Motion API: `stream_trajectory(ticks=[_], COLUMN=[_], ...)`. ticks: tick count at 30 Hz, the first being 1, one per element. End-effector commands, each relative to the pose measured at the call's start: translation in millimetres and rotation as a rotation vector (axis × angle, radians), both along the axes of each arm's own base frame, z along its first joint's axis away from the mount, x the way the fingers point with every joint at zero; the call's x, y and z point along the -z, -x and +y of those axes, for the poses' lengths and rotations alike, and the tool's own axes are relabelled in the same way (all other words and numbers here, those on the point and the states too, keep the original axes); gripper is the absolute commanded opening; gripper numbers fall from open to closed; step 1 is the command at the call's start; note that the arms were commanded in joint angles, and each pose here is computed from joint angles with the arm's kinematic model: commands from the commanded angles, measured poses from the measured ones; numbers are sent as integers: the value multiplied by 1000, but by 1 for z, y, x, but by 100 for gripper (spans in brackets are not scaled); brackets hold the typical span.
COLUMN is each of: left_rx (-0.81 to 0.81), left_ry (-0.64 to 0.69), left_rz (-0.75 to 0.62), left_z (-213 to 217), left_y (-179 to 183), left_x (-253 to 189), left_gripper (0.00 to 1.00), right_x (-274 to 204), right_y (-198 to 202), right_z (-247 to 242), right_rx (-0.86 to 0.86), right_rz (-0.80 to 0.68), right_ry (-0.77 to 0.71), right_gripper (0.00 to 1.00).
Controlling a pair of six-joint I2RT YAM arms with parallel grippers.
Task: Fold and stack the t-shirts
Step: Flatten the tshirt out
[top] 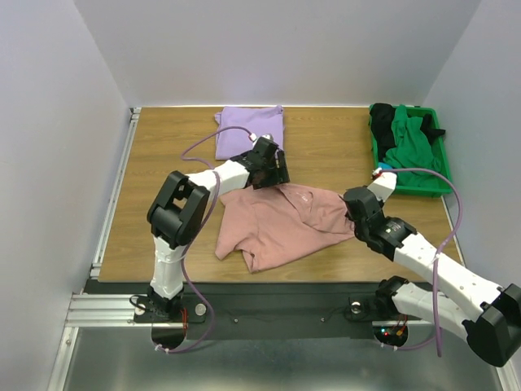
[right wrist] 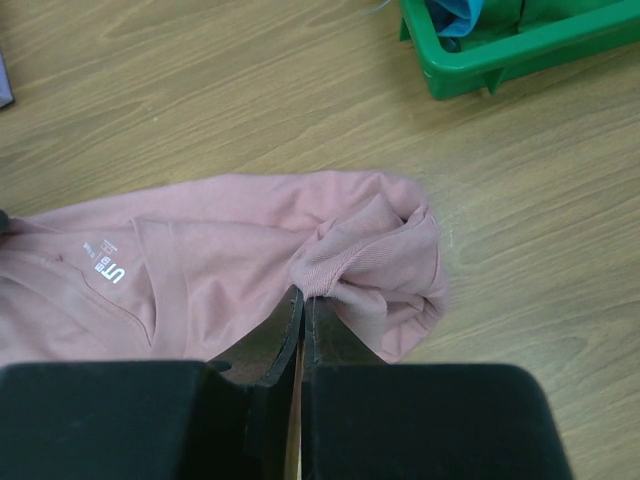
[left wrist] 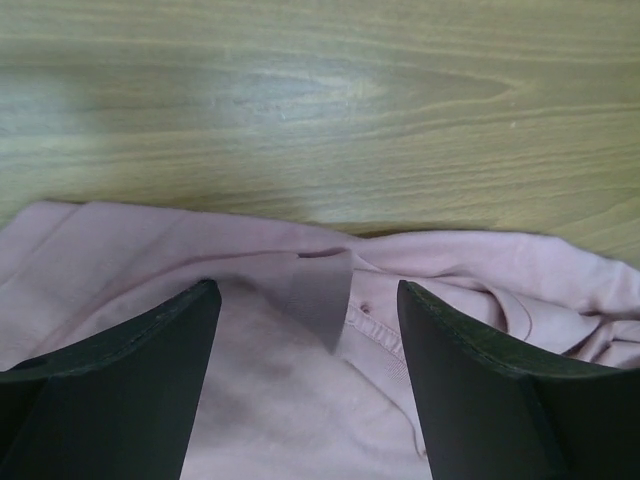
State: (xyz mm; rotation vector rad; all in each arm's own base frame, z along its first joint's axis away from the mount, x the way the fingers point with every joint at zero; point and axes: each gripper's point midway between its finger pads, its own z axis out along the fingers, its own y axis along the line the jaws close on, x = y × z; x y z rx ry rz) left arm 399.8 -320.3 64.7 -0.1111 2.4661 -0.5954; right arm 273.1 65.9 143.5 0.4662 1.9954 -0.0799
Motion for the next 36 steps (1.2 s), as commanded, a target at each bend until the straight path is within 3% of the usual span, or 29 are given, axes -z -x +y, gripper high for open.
stream_trajectory(ticks=[1,3,7,8,10,15,19,23,24,30,33,36], left_rx=[1,-21,-49,-52,-66,-83,-124,-188,-204,-244,-238,-220], left_ry=[10,-16,-75,-79,-79,-57,-30,32,88,293,388,442], left_rz=[-18,-11,13,16,10,-76,-184,-353,-428,-741,-882,-971], left_z=[-17,-18,-14,-12,-9,-2,17,45,57,120,153,175], left_y=[-9,-13,-10,-10,-9,-10,-4,19,32,108,148,176], left_x=[-18,-10,2,1,-6,-52,-116,-209,-252,-407,-471,-507], left_gripper=[80,77,49,29,0,0,0,0,0,0,0,0], right_x=[-10,-8,-9,-10,-11,-33,-96,-202,-221,-373,-428,-455], right_y=[-4,-3,-4,-4,-4,-6,-11,-5,-2,49,80,100], right_z=[-3,-4,-5,-5,-6,-6,-4,-3,-2,10,18,31], right_rx=[24,23,29,25,29,25,4,-66,-84,-349,-492,-616], right_rz=[-48,-44,-47,-48,-52,-103,-234,-427,-461,-754,-869,-919], right_ry=[-27,-24,-25,-25,-26,-45,-98,-166,-180,-314,-366,-394], right_gripper=[1,0,0,0,0,0,0,0,0,0,0,1])
